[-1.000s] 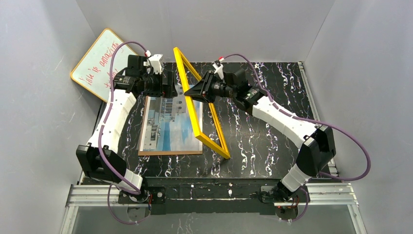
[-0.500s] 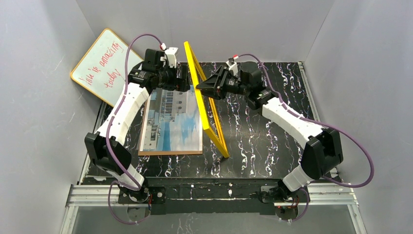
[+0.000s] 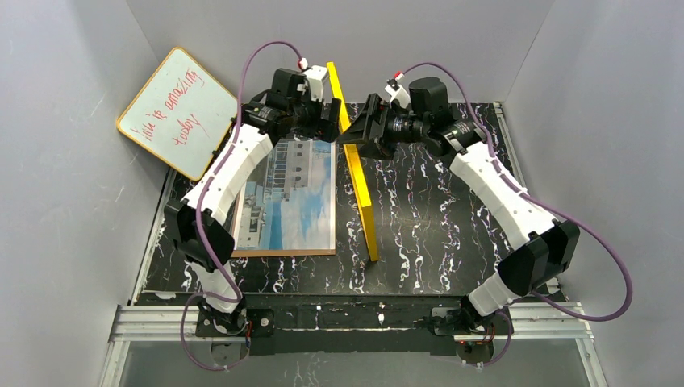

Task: Put the photo into the frame

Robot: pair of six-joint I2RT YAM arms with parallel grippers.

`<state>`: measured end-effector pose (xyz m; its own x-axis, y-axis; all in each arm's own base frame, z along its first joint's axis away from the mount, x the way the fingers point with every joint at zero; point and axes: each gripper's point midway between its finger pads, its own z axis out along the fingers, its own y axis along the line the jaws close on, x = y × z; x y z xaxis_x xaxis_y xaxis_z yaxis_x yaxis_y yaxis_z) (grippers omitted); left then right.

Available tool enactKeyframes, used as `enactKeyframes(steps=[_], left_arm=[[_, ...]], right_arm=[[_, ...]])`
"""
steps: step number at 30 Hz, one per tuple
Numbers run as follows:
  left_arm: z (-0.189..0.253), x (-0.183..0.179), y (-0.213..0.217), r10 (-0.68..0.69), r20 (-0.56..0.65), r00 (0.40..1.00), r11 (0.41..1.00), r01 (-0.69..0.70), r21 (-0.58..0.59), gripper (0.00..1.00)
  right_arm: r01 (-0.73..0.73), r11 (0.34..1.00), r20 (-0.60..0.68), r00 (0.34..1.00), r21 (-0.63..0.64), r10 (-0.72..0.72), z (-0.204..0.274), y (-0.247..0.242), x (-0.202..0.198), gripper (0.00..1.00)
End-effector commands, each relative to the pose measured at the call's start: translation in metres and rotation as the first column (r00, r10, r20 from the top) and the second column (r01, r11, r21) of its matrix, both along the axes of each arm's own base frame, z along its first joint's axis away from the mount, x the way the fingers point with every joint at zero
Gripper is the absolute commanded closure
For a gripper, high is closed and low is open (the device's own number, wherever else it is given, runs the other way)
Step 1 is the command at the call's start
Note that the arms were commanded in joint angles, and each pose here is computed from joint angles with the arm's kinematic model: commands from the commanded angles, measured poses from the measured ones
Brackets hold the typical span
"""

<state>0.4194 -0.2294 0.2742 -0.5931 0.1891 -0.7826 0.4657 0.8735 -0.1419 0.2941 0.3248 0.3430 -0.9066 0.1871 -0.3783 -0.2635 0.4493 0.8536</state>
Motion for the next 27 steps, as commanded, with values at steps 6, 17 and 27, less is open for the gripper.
enactKeyframes(steps=[6, 17, 27], left_arm=[[0.011, 0.003, -0.018, -0.035, 0.045, 0.998, 0.999, 0.033, 0.035, 0.02], [-0.008, -0.002, -0.012, -0.03, 0.017, 0.999, 0.995, 0.029, 0.091, 0.02], [-0.06, -0.026, 0.019, -0.007, -0.081, 0.997, 0.969, 0.027, 0.244, 0.02]], right_arm=[[0.057, 0.958, 0.085, 0.996, -0.28, -0.035, -0.011, -0.037, 0.004, 0.15], [0.273, 0.785, 0.242, 0.957, -0.556, -0.161, -0.028, -0.1, 0.028, 0.47], [0.415, 0.59, 0.349, 0.909, -0.693, -0.228, -0.032, -0.161, 0.022, 0.48]])
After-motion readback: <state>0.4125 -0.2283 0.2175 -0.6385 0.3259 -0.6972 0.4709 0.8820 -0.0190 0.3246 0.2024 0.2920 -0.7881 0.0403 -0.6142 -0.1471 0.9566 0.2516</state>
